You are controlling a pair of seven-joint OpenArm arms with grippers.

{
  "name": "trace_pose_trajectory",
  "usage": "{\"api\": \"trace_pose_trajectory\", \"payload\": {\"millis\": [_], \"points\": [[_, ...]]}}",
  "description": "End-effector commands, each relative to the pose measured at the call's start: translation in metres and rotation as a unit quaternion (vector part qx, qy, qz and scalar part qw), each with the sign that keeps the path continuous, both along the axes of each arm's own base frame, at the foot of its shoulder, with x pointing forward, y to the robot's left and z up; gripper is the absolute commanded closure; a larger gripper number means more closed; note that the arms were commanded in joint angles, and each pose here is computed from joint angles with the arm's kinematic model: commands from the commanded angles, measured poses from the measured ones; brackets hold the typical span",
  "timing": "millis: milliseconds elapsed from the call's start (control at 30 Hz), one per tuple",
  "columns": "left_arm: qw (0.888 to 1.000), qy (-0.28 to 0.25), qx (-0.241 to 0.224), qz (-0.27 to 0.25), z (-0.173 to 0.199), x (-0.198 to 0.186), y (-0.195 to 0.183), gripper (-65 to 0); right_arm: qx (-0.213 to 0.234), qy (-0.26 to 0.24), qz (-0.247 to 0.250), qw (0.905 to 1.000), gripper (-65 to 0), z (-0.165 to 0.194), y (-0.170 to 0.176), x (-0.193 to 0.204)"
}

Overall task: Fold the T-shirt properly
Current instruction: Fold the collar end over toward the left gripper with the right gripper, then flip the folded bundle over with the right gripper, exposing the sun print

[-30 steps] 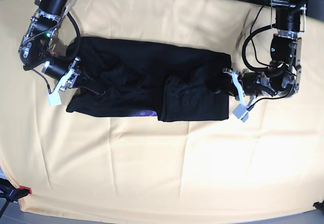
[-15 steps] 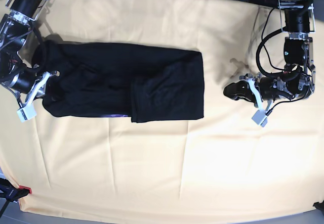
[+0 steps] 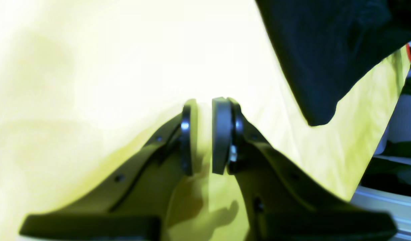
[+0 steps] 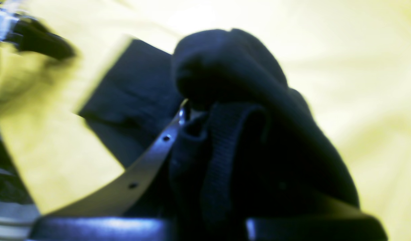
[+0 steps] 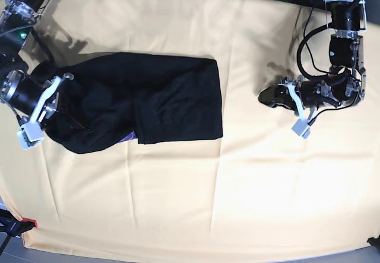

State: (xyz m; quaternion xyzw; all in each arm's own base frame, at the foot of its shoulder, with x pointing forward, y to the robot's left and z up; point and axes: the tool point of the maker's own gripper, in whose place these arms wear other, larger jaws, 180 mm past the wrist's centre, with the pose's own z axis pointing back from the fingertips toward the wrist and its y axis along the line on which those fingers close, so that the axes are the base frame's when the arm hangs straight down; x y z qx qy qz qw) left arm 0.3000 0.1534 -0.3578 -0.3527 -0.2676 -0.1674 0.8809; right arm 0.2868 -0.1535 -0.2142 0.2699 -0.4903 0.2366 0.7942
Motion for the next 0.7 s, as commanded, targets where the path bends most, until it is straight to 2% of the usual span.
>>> {"api": "trace_pose_trajectory", "payload": {"millis": [0, 100, 200, 367, 567, 600, 667], "points": [[1.0, -0.014, -0.006, 0.001, 0.009, 0.005, 0.0, -10.5, 0.028, -0.037, 0.019, 0.9987, 0.0, 0.02, 0.014, 0.0], [1.0, -0.008, -0.016, 0.0, 0.005, 0.001, -0.008, -10.5, 0.069, -0.031, 0.047, 0.9961, 0.0, 0.016, 0.05, -0.001], [1.0, -0.003, -0.022, 0.0, 0.002, -0.003, -0.012, -10.5, 0.088, -0.02, 0.066, 0.9938, 0.0, 0.007, 0.087, 0.001], [1.0, -0.004, -0.025, -0.001, 0.001, -0.003, -0.015, -10.5, 0.066, -0.025, 0.068, 0.9952, 0.0, -0.004, 0.127, 0.01], [1.0, -0.004, -0.025, -0.002, 0.001, -0.003, -0.015, -10.5, 0.059, -0.02, 0.119, 0.9909, 0.0, -0.008, 0.181, -0.001], [1.0, -0.004, -0.027, -0.002, 0.002, -0.003, -0.015, -10.5, 0.061, -0.023, 0.128, 0.9897, -8.1, -0.008, 0.19, -0.002], [0.999, -0.005, -0.035, -0.001, 0.004, -0.002, -0.017, -10.5, 0.072, -0.031, 0.14, 0.9871, -31.8, -0.007, 0.207, -0.003]]}}
